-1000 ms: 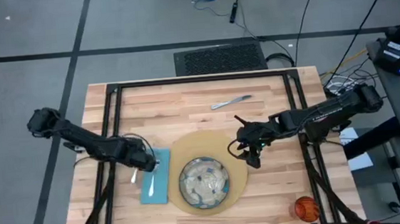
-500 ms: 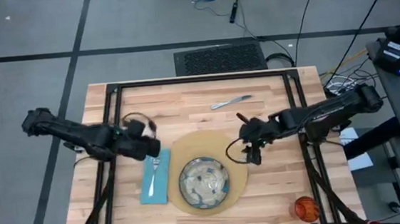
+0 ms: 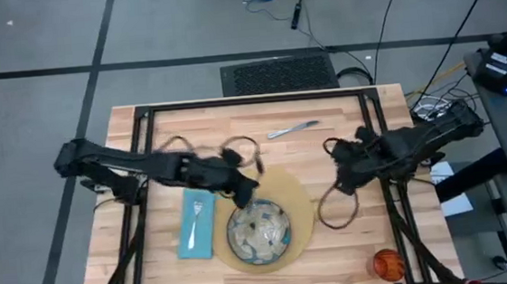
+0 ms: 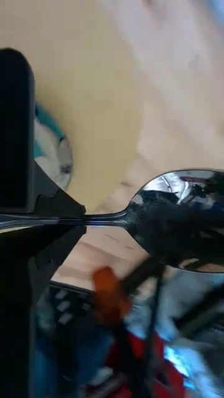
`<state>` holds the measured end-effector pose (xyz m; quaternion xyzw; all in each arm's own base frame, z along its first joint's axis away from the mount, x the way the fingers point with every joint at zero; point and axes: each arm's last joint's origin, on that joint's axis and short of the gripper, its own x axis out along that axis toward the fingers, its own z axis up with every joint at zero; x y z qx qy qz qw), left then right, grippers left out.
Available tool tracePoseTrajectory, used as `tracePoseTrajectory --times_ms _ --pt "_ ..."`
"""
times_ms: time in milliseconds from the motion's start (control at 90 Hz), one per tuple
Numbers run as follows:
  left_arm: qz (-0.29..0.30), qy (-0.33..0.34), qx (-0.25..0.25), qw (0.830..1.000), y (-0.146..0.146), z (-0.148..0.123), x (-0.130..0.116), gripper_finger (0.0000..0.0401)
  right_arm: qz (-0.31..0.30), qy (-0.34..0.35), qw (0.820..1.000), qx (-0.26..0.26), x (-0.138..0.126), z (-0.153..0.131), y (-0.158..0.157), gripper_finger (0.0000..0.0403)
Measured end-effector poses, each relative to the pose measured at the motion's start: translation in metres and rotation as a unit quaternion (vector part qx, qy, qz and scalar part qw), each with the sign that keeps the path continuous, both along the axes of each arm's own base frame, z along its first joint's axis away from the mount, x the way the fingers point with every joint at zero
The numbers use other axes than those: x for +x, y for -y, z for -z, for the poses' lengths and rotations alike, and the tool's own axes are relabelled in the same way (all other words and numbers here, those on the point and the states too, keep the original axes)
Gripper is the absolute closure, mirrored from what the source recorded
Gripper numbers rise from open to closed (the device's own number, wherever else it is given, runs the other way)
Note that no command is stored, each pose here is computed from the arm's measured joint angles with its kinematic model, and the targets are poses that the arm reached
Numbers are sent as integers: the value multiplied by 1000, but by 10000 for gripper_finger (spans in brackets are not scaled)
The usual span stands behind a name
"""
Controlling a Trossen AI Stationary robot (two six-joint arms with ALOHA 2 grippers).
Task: Set table place
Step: Put the silver spoon to the right of the brown mat
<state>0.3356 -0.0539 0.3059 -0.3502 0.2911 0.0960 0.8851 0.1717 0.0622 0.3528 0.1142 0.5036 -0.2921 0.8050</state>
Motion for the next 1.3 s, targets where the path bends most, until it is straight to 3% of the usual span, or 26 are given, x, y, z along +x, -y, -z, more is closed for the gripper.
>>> tracePoseTrajectory --times_ms 78,156,278,367,467,578,733,933,1300 --pt "20 15 41 999 -1 2 19 401 13 25 999 20 -10 -3 -3 292" --pt "35 73 82 993 -5 -10 35 401 8 44 999 25 -15 -2 -7 290" --pt "26 143 167 975 -13 -41 43 401 -13 128 991 -22 -16 1 -14 282" --pt "-18 150 235 960 -19 -57 41 401 -30 210 973 -93 -11 8 -22 273" --pt "-88 139 290 943 -24 -63 39 401 -18 288 947 -139 1 18 -28 259" --pt "-145 129 328 925 -28 -60 43 401 -19 332 925 -185 26 38 -33 243" --pt "-151 146 360 909 -20 -52 57 401 -36 353 899 -256 54 59 -37 225" --pt "-123 163 390 898 0 -45 66 401 -45 347 889 -295 62 59 -30 221" --pt "-126 166 396 894 -3 -43 69 401 -53 368 890 -265 73 56 -13 222"
